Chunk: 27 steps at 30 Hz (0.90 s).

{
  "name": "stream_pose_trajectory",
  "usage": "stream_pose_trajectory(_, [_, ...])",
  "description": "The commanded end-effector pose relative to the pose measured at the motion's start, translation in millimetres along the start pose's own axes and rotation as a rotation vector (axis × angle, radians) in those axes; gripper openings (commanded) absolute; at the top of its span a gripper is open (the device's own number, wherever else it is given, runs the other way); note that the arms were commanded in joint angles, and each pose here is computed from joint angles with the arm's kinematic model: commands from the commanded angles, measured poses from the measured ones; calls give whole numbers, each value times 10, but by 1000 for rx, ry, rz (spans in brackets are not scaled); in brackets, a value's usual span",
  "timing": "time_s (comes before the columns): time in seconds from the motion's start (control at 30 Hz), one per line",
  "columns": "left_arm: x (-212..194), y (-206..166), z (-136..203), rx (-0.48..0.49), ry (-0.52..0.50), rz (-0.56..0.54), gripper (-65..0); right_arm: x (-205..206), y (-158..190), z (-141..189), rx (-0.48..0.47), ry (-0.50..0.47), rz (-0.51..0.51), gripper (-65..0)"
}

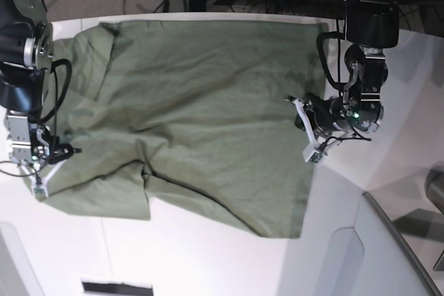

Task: Layout the t-shirt on the table in an organized manner, then fold the t-shirt properly
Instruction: 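Slide both grippers along the shirt toward its sleeves and grasp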

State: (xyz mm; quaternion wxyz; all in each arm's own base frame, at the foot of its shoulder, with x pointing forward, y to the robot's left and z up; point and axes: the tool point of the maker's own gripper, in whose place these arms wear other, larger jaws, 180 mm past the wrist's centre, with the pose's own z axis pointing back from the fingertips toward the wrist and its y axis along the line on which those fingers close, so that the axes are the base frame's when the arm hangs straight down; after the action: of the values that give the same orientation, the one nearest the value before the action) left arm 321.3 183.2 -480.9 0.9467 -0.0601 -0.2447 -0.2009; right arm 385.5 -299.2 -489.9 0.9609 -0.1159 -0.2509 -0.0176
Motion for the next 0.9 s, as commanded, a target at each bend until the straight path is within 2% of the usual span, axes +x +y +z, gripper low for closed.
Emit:
stream_pose_trajectory(0.0, [61,107,32,20,-12,0,-650,239,-180,51,-33,-55,-20,-650])
stream_pose_trajectory(0.27, [44,147,27,24,-5,7,-650,155,-81,-87,-2,-115,-38,-650])
stream_pose_trajectory(0.43, [55,158,31,26,-9,12,-650,354,-349,-51,-127,-232,-70,-642])
stream_pose_trajectory(0.6, [296,234,68,39,-51,8,-650,566,-374,0,-132,-277,-82,-648])
stream_pose_trajectory(0.73, [660,307,119,50,-111,1,-650,870,-429,121,-143,-330,-87,-650])
stream_pose_trajectory(0.87, [840,278,128,46,-140,-6,-650,965,-307,180,-126,-289,-85,-650])
